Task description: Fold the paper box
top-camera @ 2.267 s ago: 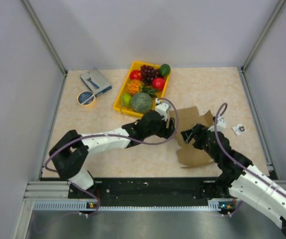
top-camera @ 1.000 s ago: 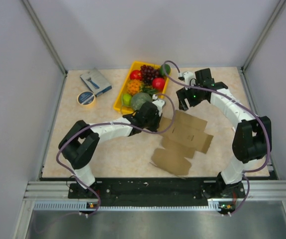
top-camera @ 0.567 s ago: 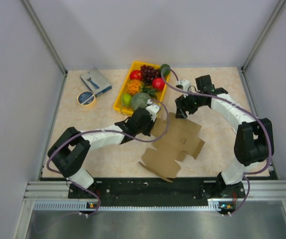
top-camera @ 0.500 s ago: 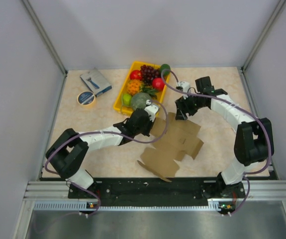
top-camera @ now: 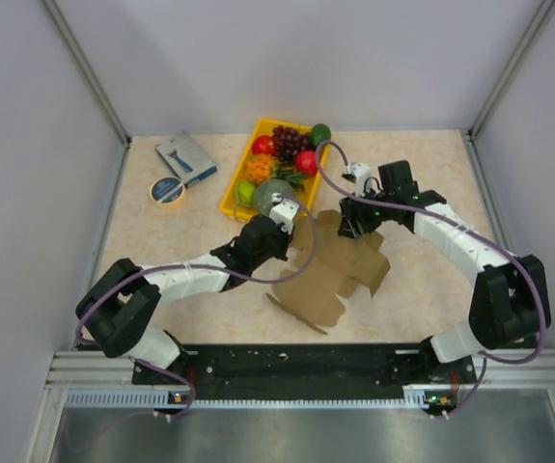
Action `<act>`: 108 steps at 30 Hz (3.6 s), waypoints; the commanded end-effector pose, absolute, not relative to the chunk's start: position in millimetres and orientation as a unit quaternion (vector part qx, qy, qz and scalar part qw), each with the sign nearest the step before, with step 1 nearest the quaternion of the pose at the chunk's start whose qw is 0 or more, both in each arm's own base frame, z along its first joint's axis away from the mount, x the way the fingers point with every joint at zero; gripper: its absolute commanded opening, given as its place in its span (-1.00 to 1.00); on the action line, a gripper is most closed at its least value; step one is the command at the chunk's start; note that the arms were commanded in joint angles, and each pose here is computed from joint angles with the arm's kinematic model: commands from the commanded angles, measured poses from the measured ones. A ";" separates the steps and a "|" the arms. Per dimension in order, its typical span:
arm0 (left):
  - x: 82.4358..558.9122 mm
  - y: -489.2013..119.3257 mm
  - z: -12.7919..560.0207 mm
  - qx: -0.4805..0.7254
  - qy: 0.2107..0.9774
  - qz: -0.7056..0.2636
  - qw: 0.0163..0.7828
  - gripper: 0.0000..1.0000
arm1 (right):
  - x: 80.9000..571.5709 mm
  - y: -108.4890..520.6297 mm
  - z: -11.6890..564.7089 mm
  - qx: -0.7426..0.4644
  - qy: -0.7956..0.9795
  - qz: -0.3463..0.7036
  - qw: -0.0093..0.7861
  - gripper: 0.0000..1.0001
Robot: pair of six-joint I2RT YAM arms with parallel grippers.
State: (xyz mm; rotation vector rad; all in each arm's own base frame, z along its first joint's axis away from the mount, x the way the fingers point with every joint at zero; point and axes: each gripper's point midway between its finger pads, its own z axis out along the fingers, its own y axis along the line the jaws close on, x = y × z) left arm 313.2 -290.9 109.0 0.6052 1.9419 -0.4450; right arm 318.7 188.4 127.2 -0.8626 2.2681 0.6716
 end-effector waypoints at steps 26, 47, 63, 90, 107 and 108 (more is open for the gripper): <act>302.9 -278.7 158.7 0.156 0.715 -0.182 0.657 -1.00 | 320.0 177.8 201.6 0.631 0.710 0.245 0.194 0.19; 298.3 -273.3 161.3 0.157 0.700 -0.182 0.673 -1.00 | 345.7 178.3 194.8 0.653 0.692 0.226 0.208 0.12; 296.8 -276.8 157.5 0.159 0.701 -0.184 0.670 -1.00 | 355.3 188.2 183.9 0.659 0.688 0.234 0.194 -0.30; 251.3 -316.8 128.5 0.162 0.748 -0.344 0.544 0.06 | 338.3 182.7 160.2 0.606 0.697 0.280 0.263 -1.00; 244.7 -261.5 149.2 0.134 0.764 -0.397 0.491 -0.21 | 325.7 175.1 156.5 0.545 0.685 0.352 0.331 -1.00; 250.3 -256.9 142.3 0.126 0.775 -0.389 0.482 -0.26 | 324.5 173.8 159.9 0.543 0.681 0.359 0.336 -1.00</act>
